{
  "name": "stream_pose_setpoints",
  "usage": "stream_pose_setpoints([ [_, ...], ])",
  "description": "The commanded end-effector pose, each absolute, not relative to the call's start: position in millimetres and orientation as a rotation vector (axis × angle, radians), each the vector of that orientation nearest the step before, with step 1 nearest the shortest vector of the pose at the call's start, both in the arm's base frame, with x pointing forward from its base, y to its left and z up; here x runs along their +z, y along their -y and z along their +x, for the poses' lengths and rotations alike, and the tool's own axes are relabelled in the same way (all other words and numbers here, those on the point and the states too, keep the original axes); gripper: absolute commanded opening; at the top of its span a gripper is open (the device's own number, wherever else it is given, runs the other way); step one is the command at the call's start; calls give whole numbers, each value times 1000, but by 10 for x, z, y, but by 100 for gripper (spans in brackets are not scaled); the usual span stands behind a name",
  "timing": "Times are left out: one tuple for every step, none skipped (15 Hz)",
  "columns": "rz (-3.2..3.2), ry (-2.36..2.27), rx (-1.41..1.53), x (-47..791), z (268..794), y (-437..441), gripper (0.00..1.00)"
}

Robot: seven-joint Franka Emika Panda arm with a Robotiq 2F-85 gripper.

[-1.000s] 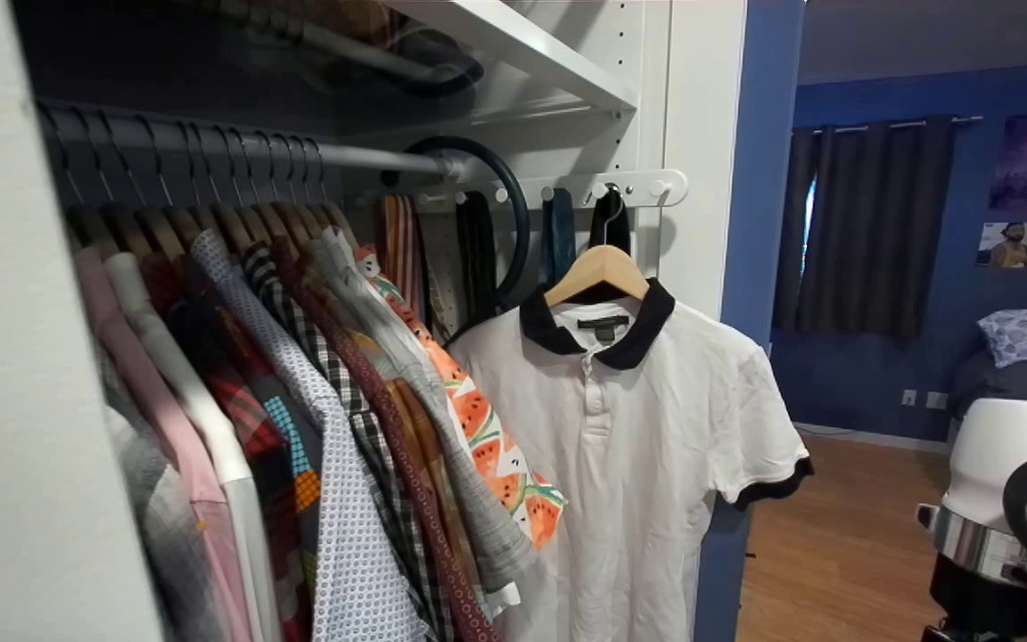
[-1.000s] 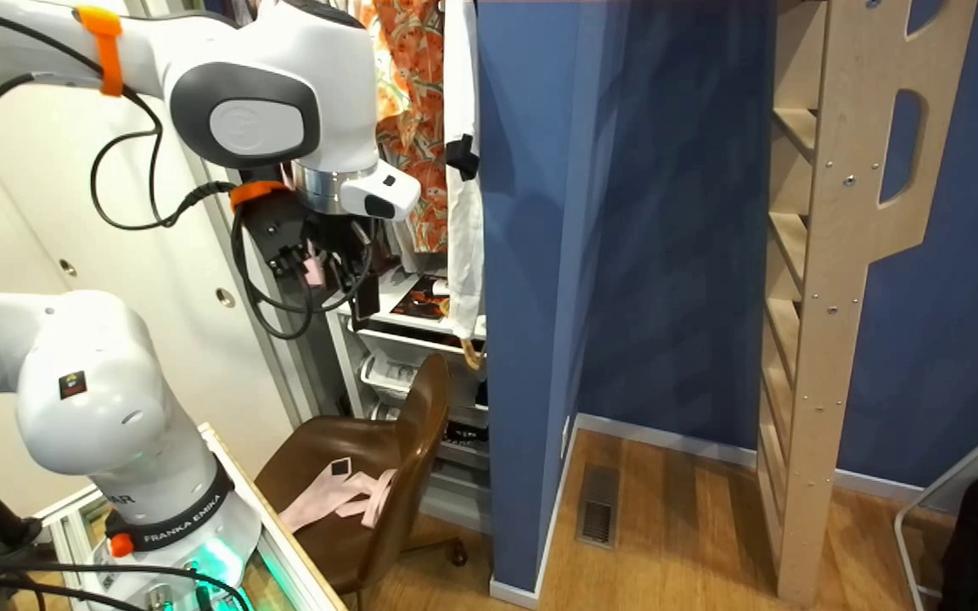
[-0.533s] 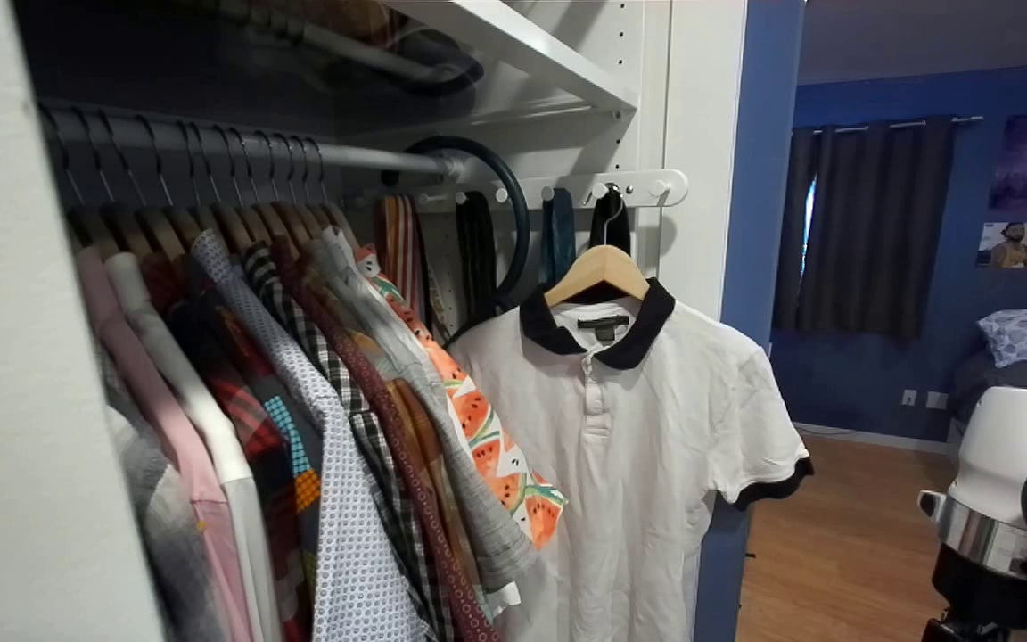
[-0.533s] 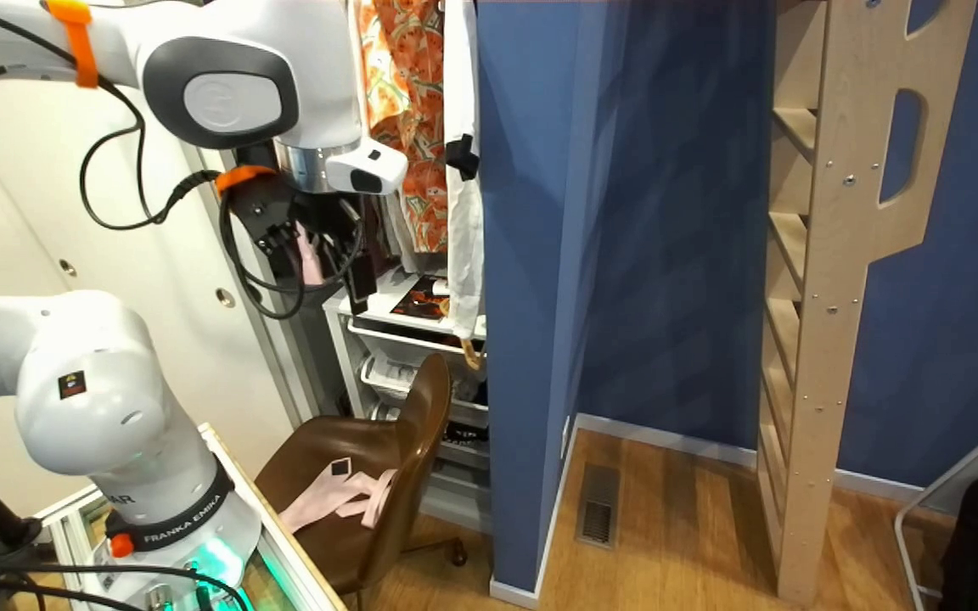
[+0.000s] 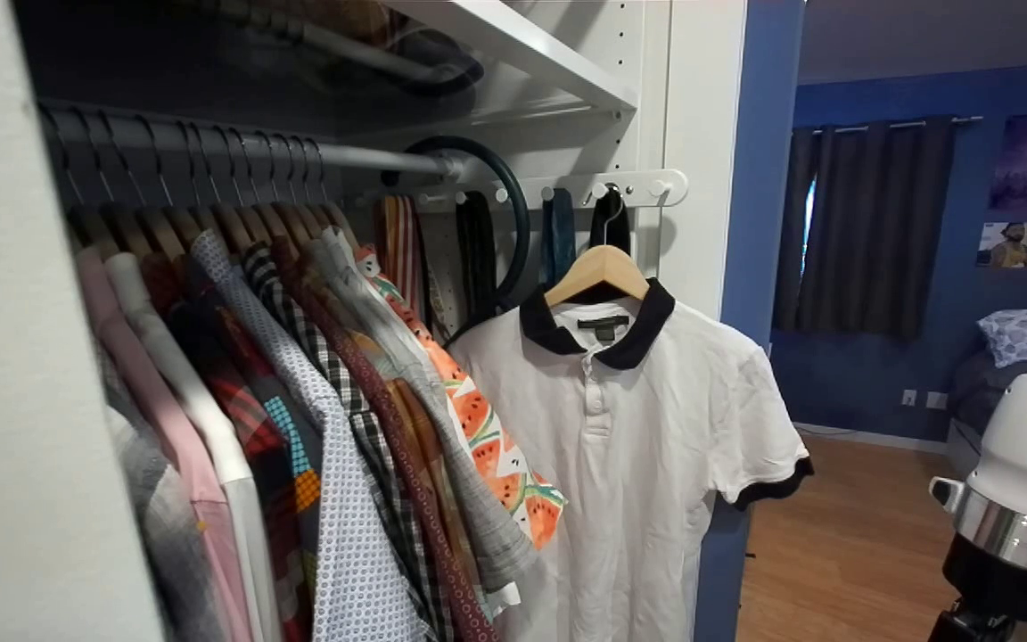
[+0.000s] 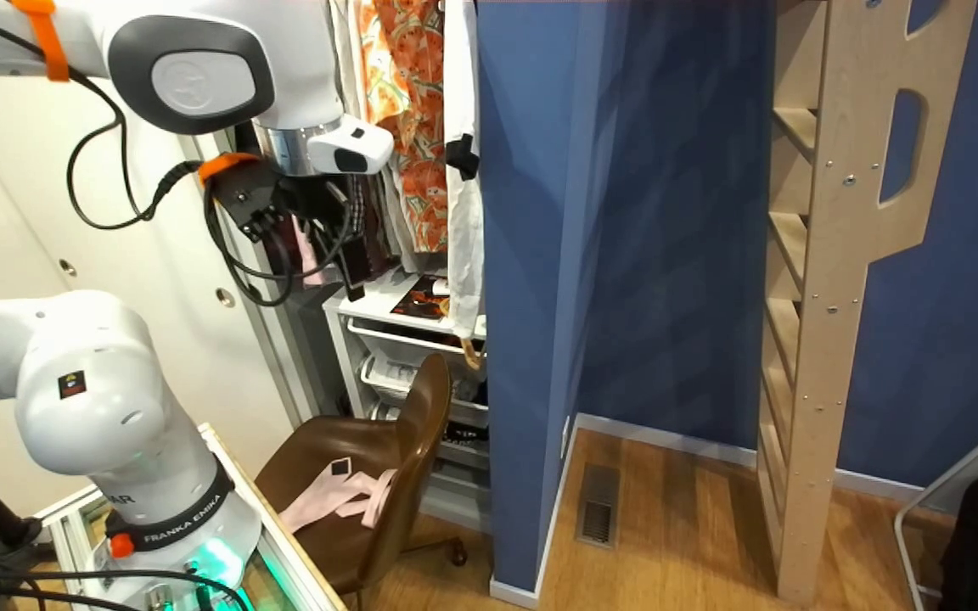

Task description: Move the white shirt on the hanger to the right pin

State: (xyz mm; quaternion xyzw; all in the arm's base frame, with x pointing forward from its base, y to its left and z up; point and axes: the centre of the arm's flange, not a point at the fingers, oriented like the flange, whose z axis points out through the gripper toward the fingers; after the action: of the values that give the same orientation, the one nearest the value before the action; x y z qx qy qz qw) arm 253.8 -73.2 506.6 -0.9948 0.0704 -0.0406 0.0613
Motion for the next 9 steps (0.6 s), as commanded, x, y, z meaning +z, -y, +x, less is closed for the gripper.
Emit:
stream_pose_setpoints([
  [-3009,-213,-123,5066,2538,732,100],
  [-3009,-213,-123,5066,2538,732,100],
  [-3009,-213,-123,5066,2538,732,100],
  [-3009,-213,-123,5066,2538,732,100],
  [-3014,-187,-143,5127,2556,692,100],
  [-3041,-116,-217,5243,2596,631,100],
  [-3054,-46,-286,5379,2645,568,100],
  [-3069,3,-344,5548,2703,497,100],
  [-3078,62,-398,5772,2755,396,100],
])
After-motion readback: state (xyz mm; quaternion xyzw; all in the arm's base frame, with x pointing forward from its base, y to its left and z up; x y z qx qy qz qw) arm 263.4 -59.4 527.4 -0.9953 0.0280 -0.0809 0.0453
